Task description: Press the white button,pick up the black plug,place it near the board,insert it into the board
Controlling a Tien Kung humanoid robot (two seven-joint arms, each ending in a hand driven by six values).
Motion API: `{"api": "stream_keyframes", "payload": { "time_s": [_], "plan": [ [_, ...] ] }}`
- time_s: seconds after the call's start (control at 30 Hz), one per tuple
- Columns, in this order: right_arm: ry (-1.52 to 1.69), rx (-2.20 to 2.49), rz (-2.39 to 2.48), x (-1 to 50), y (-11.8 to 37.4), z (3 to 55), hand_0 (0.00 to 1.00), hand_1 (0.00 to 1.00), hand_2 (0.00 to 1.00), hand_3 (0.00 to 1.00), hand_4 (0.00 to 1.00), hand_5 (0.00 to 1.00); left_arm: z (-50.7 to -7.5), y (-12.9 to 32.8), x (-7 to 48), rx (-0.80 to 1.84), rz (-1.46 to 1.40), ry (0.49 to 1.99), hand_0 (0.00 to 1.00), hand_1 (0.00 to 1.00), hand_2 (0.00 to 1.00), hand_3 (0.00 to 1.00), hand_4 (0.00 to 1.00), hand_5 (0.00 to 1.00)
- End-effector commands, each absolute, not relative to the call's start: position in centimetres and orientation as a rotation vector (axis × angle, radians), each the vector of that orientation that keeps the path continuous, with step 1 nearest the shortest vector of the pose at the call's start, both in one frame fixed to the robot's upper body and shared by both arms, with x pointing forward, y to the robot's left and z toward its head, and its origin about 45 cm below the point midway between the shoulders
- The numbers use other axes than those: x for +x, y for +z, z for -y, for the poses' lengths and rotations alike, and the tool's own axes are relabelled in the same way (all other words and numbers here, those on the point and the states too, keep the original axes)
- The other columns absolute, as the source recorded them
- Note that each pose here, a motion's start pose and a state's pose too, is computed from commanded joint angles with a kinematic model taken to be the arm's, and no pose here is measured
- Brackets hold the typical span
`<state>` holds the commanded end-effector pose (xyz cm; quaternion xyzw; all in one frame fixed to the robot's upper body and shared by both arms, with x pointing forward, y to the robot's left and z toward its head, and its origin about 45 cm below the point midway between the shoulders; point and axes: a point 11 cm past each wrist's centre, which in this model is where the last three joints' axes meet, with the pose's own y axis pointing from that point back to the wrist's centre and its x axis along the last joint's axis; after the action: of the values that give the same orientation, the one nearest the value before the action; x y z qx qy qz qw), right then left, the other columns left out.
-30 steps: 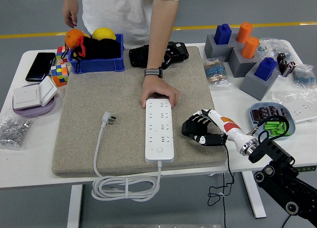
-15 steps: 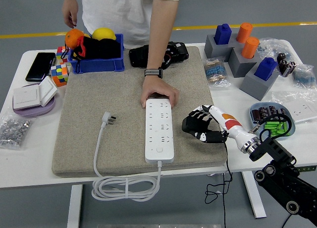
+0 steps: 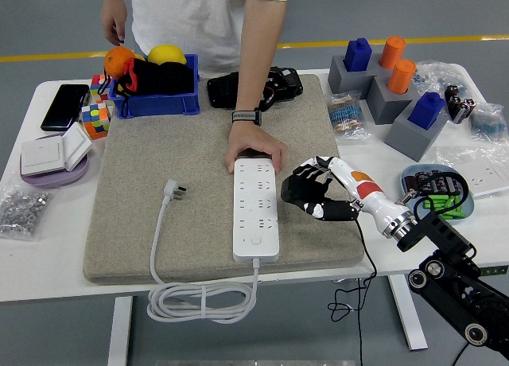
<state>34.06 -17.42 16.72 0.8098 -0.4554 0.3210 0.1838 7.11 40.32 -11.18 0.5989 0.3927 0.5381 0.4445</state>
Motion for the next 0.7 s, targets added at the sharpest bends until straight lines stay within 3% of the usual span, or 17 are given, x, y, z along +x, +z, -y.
{"api": "stream_keyframes", "payload": {
  "time_s": [0.7],
  "plan": [
    [0.899, 2.356, 1.103, 33.3, 16.0, 13.6, 0.342, 0.260, 0.285, 0.475, 0.729, 0.002, -40.4, -11.2, 7.1, 1.486, -0.974, 1.333, 0.476, 0.498, 0.500, 0.585, 0.564, 0.267]
  ]
}}
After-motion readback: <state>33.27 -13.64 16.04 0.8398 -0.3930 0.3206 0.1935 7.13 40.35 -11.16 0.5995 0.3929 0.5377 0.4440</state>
